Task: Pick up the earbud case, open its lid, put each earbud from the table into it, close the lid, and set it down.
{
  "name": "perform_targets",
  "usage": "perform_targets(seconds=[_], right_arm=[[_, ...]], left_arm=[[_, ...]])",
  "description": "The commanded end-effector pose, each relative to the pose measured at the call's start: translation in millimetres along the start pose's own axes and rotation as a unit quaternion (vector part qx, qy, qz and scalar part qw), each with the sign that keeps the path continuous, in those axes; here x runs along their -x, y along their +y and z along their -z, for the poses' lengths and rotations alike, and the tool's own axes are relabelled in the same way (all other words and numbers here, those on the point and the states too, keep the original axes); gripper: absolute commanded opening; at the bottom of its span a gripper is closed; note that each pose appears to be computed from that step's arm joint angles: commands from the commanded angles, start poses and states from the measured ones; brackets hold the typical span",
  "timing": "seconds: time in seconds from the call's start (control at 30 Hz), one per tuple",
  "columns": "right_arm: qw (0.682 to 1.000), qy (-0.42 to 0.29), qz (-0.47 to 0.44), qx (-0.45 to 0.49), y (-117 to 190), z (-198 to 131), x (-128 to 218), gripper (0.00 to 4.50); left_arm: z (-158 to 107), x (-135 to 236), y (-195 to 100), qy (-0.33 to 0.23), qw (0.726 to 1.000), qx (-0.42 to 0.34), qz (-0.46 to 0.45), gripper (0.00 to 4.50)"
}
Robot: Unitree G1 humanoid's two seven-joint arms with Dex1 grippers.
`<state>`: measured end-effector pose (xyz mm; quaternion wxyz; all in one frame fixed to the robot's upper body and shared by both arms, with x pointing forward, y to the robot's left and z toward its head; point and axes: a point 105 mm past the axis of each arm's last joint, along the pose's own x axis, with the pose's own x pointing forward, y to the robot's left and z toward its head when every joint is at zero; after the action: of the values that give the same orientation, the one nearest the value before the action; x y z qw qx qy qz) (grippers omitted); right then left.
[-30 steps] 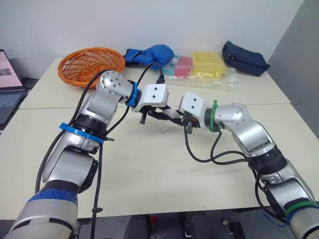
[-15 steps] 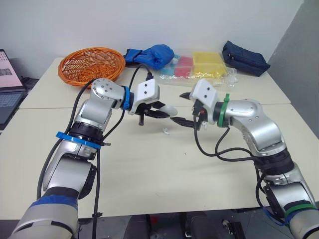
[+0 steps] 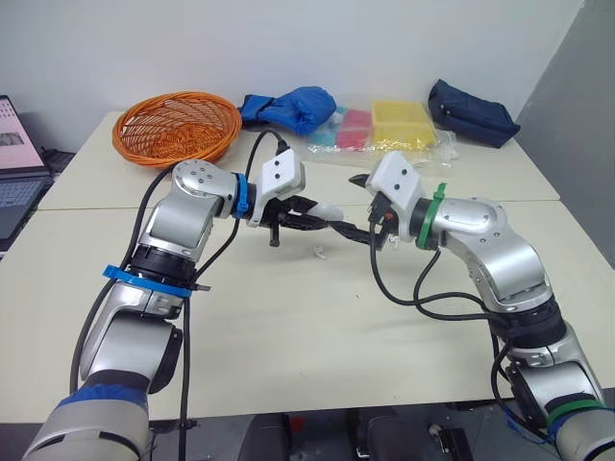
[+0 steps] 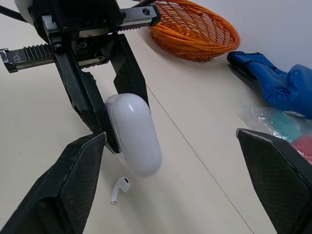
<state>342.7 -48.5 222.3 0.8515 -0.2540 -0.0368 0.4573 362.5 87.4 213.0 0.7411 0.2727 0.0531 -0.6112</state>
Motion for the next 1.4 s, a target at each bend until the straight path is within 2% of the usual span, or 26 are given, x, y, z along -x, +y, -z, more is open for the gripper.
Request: perform_targets(seconds=[0.03,0.6,1.0,1.17,1.3,1.4], right_arm=[[1.000,-0.014,0.010,0.010,-4.0,-7.6,1.7,4.47],[0.997,-0.015,0.068,0.013,-39.1,-7.9,9.9,4.47],[0.998,-0.027,0.048,-0.009,-33.2,-15.2,14.2,4.47],[0.989,-0.051,0.016,-0.141,-15.1,-8.0,29.6,4.47],[0.978,-0.027,0.019,-0.207,14.9,27.8,20.8,4.47],[0.973,-0.011,0.029,-0.227,36.9,53.5,-1.0,4.47]], left_arm=[[-13.8,6.5,-0.1,-0.018,1.000,-0.019,-0.006,0.76],[-12.8,7.8,-4.5,-0.011,1.000,-0.012,0.001,0.76],[-8.2,11.0,1.7,-0.008,1.000,-0.004,-0.020,0.76],[16.7,38.1,26.1,-0.008,0.991,0.033,-0.132,0.76],[13.9,60.1,33.5,-0.114,0.962,0.094,-0.231,0.76],[13.6,73.8,35.0,-0.157,0.936,0.111,-0.295,0.76]])
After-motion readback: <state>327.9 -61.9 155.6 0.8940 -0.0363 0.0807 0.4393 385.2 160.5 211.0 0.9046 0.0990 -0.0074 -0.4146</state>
